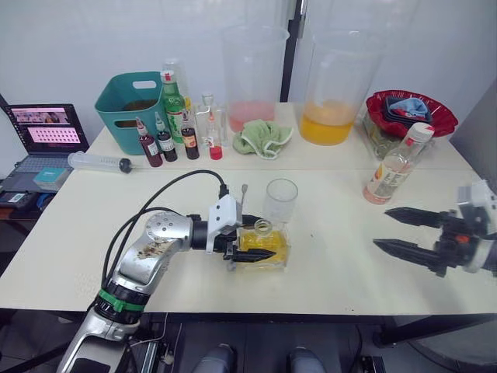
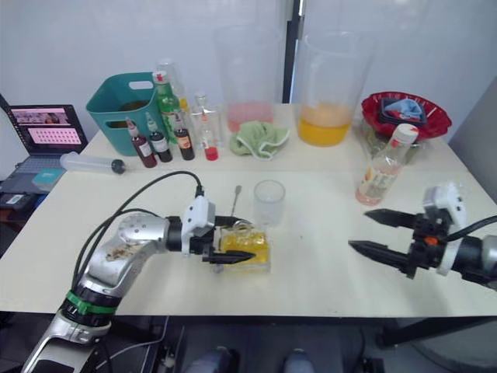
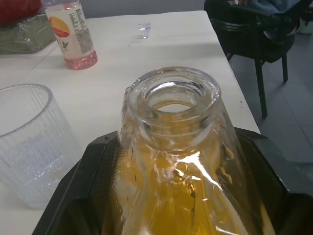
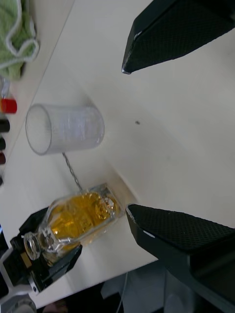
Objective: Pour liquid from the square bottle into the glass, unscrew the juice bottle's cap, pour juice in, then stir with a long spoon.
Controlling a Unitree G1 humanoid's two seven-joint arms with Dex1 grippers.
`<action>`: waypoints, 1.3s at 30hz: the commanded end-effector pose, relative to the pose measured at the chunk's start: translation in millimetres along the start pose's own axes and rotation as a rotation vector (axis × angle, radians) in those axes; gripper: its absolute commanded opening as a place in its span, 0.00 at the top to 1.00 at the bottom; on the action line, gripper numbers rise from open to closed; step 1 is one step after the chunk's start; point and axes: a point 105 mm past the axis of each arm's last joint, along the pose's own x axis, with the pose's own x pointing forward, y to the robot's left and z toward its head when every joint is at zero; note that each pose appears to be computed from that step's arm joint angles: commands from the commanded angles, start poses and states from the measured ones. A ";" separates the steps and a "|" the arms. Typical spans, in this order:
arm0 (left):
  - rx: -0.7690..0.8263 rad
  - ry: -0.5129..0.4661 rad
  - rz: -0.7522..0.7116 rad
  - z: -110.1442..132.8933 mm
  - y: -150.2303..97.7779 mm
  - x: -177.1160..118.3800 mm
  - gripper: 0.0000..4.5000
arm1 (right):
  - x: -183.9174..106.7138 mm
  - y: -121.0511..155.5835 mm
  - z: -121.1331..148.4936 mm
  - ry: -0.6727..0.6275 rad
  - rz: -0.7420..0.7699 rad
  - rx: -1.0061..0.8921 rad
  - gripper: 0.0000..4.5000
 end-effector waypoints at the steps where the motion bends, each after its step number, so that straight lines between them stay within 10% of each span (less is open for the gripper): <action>1: 0.071 -0.049 0.069 30.1 5.2 -22.9 0.38 | 10.7 11.5 9.6 -0.003 0.077 -0.027 0.00; 18: 0.187 0.105 0.554 36.4 74.6 -87.9 0.38 | 30.3 8.4 5.5 -0.008 0.140 -0.046 0.00; 39: 0.530 0.135 0.533 49.4 140.5 21.3 0.38 | 20.7 12.5 -23.2 -0.016 -0.069 0.019 0.00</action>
